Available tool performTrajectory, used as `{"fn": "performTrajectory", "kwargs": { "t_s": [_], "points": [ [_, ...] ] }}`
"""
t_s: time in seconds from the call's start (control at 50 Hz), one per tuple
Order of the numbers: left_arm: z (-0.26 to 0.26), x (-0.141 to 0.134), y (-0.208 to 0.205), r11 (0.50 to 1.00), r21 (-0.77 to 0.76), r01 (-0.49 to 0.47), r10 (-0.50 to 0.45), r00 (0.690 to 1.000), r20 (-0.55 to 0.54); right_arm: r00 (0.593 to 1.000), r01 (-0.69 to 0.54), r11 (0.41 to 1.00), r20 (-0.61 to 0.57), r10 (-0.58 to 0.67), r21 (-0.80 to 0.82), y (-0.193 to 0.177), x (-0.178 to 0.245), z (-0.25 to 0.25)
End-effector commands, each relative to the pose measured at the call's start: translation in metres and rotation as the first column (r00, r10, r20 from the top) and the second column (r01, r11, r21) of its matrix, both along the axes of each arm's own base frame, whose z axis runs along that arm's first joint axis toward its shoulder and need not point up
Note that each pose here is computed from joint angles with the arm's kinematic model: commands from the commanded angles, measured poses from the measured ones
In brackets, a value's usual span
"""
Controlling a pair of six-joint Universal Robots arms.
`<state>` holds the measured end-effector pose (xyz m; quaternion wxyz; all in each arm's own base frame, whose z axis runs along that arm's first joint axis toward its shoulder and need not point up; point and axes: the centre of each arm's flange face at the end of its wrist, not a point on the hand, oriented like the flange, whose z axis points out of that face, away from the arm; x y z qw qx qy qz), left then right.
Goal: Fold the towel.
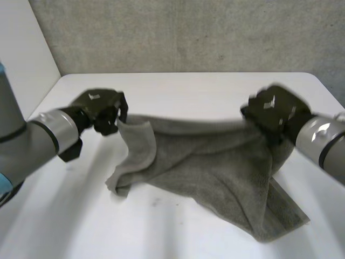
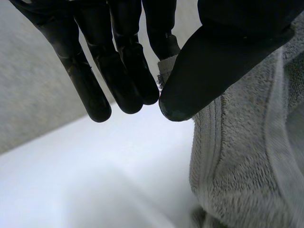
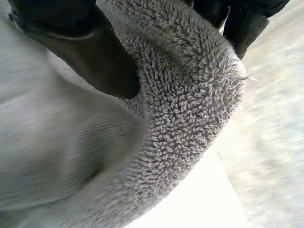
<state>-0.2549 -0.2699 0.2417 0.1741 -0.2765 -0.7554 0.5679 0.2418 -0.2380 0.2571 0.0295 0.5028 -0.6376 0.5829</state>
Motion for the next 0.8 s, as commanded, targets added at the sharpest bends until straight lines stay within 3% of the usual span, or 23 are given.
{"fn": "performTrajectory", "kwargs": {
  "t_s": [0.02, 0.26, 0.38, 0.42, 0.48, 0.52, 0.54, 0.58, 0.6, 0.62, 0.7, 0.8],
  "points": [
    [-0.032, -0.009, 0.006, 0.997, 0.044, 0.058, -0.062, 0.993, 0.105, 0.993, -0.006, 0.969, -0.114, 0.035, 0.247, 0.009, -0.002, -0.044],
    [-0.041, -0.029, -0.013, 0.995, 0.01, 0.096, -0.096, 0.989, 0.11, 0.987, -0.039, 0.963, -0.141, 0.079, 0.268, -0.019, 0.015, -0.063],
    [0.003, -0.045, -0.057, 0.978, -0.195, 0.072, -0.063, 0.997, 0.049, 0.997, -0.027, 1.0, -0.07, 0.028, 0.011, -0.077, 0.043, -0.025],
    [0.049, -0.049, -0.08, 0.928, -0.373, -0.002, -0.01, 0.999, -0.03, 0.999, 0.021, 0.973, 0.04, -0.012, -0.231, -0.112, 0.054, 0.022],
    [0.076, -0.049, -0.088, 0.888, -0.458, -0.052, 0.012, 0.996, -0.09, 0.993, 0.055, 0.934, 0.119, -0.014, -0.353, -0.124, 0.057, 0.051],
    [0.126, -0.048, -0.097, 0.789, -0.595, -0.154, 0.02, 0.974, -0.226, 0.964, 0.124, 0.83, 0.265, 0.029, -0.543, -0.134, 0.059, 0.107],
    [0.127, -0.048, -0.097, 0.788, -0.595, -0.155, 0.02, 0.974, -0.227, 0.964, 0.125, 0.83, 0.265, 0.029, -0.544, -0.134, 0.059, 0.107],
    [0.169, -0.043, -0.095, 0.701, -0.671, -0.243, -0.001, 0.94, -0.342, 0.927, 0.196, 0.737, 0.368, 0.077, -0.647, -0.13, 0.054, 0.149],
    [0.169, -0.043, -0.095, 0.7, -0.671, -0.243, -0.001, 0.94, -0.342, 0.926, 0.196, 0.737, 0.369, 0.077, -0.647, -0.13, 0.054, 0.149],
    [0.185, -0.041, -0.092, 0.669, -0.691, -0.272, -0.017, 0.925, -0.38, 0.909, 0.228, 0.702, 0.407, 0.095, -0.675, -0.125, 0.05, 0.166],
    [0.197, -0.038, -0.09, 0.652, -0.699, -0.294, -0.031, 0.911, -0.412, 0.895, 0.243, 0.691, 0.431, 0.11, -0.681, -0.118, 0.048, 0.173],
    [0.178, -0.038, -0.093, 0.705, -0.655, -0.272, 0.001, 0.924, -0.383, 0.916, 0.2, 0.772, 0.395, 0.071, -0.603, -0.116, 0.051, 0.136]
  ]
}}
